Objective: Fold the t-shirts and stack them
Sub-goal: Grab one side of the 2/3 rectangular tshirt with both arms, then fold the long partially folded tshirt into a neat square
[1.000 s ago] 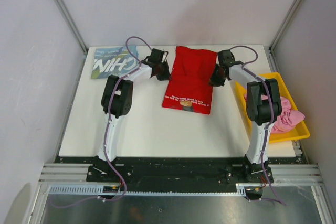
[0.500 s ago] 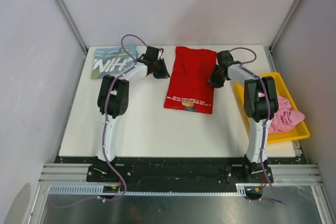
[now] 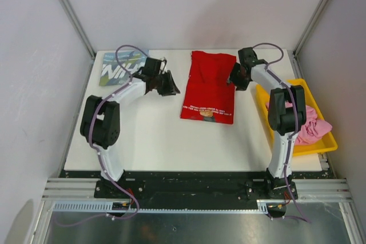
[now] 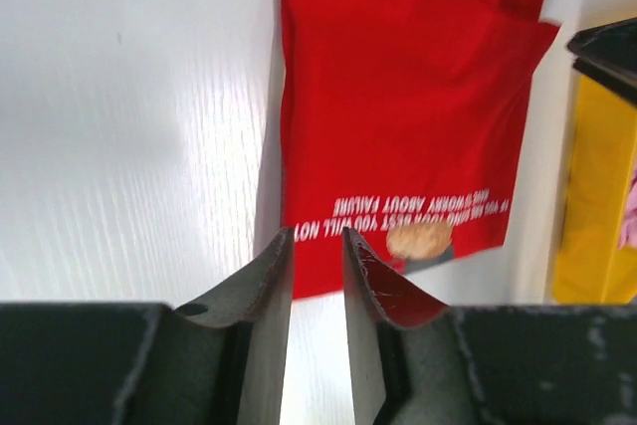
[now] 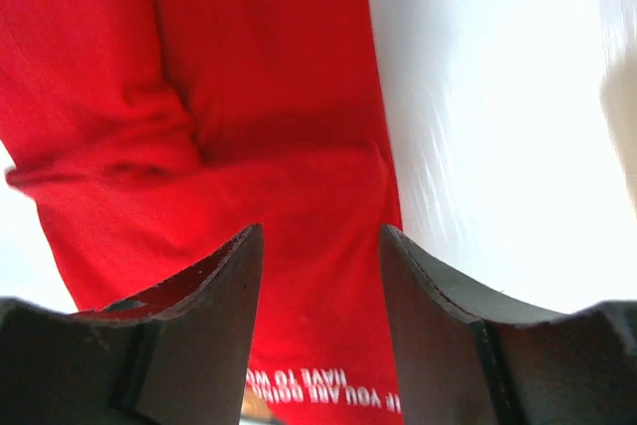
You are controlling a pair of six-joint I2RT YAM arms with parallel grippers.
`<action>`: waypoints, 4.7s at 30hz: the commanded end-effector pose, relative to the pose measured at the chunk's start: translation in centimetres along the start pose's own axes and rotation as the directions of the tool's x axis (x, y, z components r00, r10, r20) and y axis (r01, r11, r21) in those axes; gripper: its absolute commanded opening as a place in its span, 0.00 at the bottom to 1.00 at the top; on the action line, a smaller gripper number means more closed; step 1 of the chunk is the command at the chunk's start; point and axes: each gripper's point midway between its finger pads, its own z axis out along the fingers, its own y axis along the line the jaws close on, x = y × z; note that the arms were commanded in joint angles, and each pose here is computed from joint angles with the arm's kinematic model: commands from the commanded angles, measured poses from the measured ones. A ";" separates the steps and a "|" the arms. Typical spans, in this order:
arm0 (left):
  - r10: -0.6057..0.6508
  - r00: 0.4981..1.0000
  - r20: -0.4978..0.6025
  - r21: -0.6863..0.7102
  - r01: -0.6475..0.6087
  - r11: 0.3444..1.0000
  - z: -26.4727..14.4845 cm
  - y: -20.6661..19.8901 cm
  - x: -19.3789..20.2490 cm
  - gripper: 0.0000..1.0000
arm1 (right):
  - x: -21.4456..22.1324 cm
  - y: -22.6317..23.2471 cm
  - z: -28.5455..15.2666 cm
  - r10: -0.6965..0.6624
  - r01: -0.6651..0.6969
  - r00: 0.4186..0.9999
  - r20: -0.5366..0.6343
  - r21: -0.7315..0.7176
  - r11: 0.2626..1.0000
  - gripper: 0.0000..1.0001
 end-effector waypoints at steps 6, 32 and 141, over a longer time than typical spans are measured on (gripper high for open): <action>0.007 0.997 -0.072 0.109 0.001 0.994 -1.5 -3.4 4.9 0.21 | 8.5 -0.3 -6.2 -0.012 0.010 0.999 -0.053 -0.042 0.999 0.19; -0.050 0.986 -0.158 -0.069 0.040 0.997 1.9 3.0 10.3 0.18 | 17.0 -6.6 -6.5 0.055 -0.054 0.989 -0.138 0.005 0.999 0.29; -0.083 0.985 -0.154 -0.091 0.070 0.993 -8.6 1.5 22.9 0.00 | 25.7 -9.0 -15.8 0.059 -0.067 0.989 -0.139 -0.053 0.996 0.00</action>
